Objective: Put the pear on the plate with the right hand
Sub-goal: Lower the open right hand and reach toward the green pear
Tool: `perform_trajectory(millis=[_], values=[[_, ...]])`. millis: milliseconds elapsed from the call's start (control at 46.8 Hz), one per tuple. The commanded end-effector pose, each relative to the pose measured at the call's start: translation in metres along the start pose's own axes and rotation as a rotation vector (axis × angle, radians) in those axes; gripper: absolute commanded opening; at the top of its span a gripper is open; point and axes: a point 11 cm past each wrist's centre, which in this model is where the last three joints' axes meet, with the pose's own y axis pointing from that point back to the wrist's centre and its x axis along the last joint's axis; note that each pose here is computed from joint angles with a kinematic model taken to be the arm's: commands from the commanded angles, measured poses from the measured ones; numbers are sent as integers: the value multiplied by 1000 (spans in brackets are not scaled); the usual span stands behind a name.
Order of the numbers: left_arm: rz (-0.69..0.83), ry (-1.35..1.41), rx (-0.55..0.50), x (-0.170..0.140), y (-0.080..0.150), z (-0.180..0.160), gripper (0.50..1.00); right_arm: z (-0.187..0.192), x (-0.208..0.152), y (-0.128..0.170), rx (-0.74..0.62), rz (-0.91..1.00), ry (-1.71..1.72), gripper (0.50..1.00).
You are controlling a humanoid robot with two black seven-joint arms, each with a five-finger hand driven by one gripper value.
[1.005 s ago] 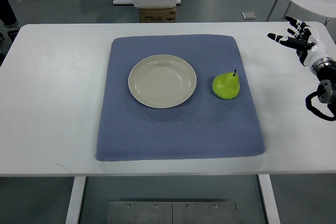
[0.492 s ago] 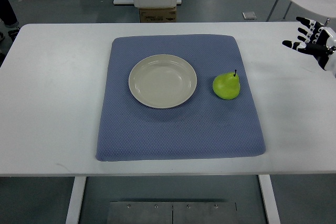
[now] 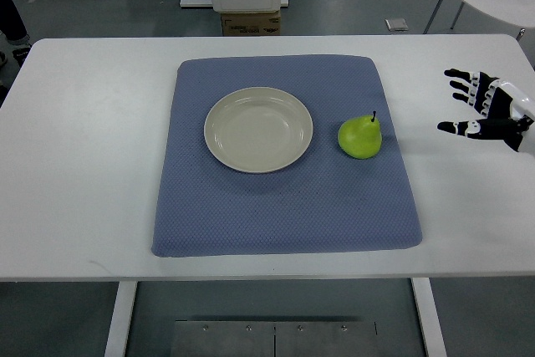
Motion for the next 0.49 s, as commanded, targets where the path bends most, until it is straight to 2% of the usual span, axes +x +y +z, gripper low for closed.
perform_trajectory(millis=[0,128,471], values=[[0,0,0,0,0,0,1000,1,-3,0,3,1,23,1000],[0,0,0,0,0,0,1000,14,-10,0,-23,37,94,1000],[0,0,0,0,0,0,1000,29,-55,-23,-16,44,158,1000]])
